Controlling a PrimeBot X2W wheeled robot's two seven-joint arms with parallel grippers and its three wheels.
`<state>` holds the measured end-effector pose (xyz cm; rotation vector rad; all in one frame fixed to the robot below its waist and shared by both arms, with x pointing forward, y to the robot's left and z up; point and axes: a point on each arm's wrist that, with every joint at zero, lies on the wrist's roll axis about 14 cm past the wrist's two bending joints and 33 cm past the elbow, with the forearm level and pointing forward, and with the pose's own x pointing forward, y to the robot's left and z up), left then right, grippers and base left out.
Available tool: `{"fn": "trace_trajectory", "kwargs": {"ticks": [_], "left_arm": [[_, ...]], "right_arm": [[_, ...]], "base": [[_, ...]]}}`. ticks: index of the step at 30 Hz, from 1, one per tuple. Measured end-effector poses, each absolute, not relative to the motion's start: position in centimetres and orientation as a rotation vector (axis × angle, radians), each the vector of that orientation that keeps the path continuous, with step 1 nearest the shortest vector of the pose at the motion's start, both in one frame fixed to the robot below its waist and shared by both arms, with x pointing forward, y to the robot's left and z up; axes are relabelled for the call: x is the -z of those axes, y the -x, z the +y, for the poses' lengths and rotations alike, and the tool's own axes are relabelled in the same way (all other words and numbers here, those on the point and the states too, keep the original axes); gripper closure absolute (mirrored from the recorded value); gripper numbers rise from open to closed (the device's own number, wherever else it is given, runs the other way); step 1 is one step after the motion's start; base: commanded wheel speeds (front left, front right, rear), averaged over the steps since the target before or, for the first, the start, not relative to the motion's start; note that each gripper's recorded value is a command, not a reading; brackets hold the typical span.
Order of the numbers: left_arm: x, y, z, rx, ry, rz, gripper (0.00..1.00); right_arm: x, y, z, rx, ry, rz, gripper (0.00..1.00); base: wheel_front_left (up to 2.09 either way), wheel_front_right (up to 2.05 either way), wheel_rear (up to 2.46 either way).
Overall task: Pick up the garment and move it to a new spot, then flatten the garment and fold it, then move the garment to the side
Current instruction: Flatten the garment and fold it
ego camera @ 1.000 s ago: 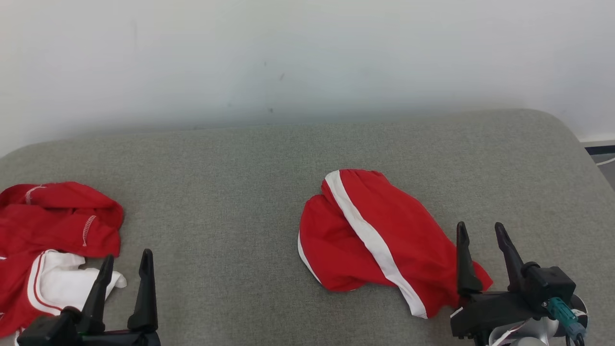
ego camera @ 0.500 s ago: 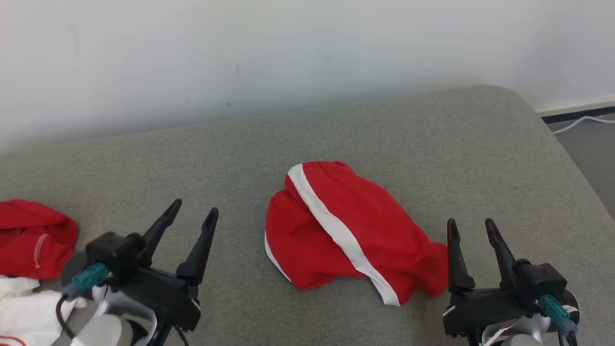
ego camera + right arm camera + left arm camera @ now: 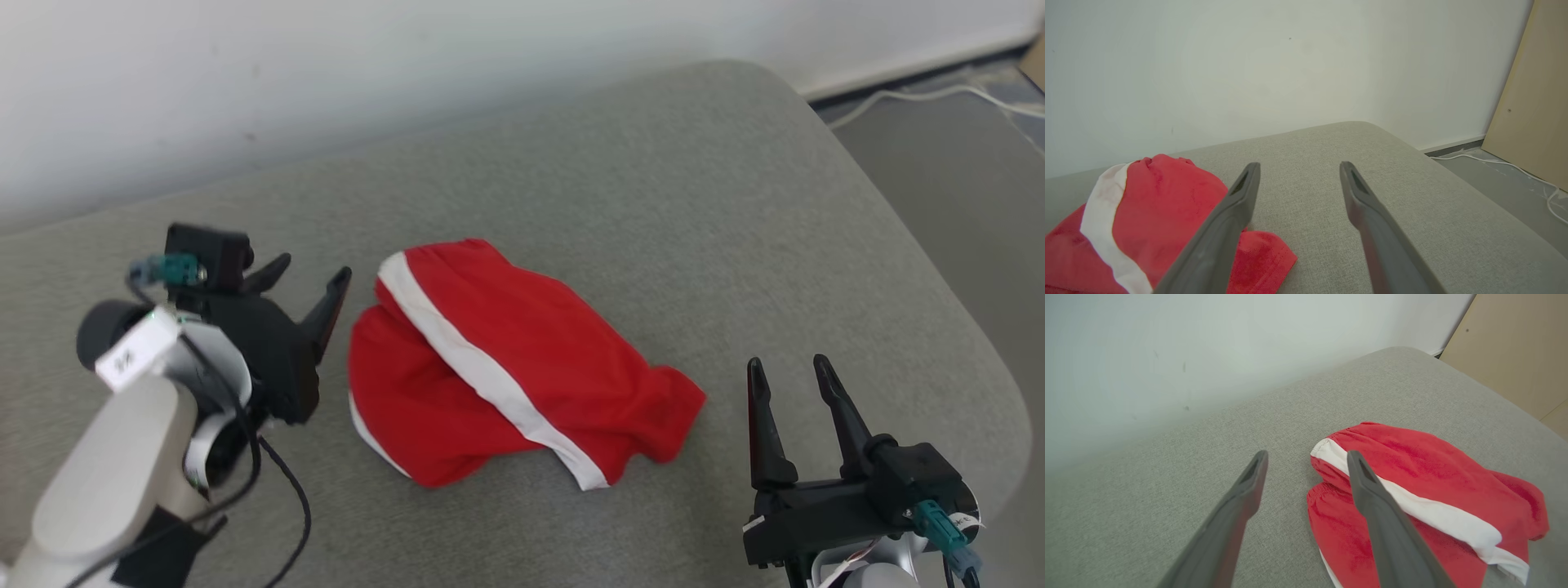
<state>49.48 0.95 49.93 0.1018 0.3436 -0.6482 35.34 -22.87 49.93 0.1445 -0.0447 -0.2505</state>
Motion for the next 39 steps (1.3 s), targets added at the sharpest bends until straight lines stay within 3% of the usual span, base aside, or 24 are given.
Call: {"fn": "trace_trajectory", "kwargs": {"ticks": [13, 22, 23, 24, 25, 26, 39], "left_arm": [[-43.3, -53.7, -2.9, 0.705, -0.195, 0.668, 0.0], [-38.9, -53.4, -4.1, 0.733, -0.225, 0.832, 0.0], [-38.9, -53.5, -4.1, 0.733, -0.226, 0.835, 0.13], [-39.1, -53.5, -4.2, 0.738, -0.226, 0.831, 0.63], [-39.3, -53.5, -4.2, 0.738, -0.22, 0.83, 0.87], [-39.5, -53.4, -4.3, 0.738, -0.214, 0.83, 1.0], [-44.1, -55.1, -2.2, 0.623, -0.104, 0.678, 1.0]], "right_arm": [[-47.2, -33.9, -25.8, 0.362, -0.102, 0.049, 0.0], [-46.0, -34.2, -27.0, 0.41, -0.098, 0.086, 0.0], [-46.0, -34.4, -27.0, 0.407, -0.098, 0.085, 0.0], [-46.0, -34.5, -26.9, 0.403, -0.099, 0.084, 0.0], [-46.1, -34.7, -26.8, 0.399, -0.101, 0.082, 0.0], [-46.1, -34.8, -26.7, 0.394, -0.103, 0.079, 0.0], [-46.6, -36.6, -26.0, 0.353, -0.113, 0.049, 0.0]], "base": [[0.0, 0.0, 0.0], [0.0, 0.0, 0.0], [0.0, 0.0, 0.0], [0.0, 0.0, 0.0], [0.0, 0.0, 0.0], [0.0, 0.0, 0.0], [0.0, 0.0, 0.0]]}}
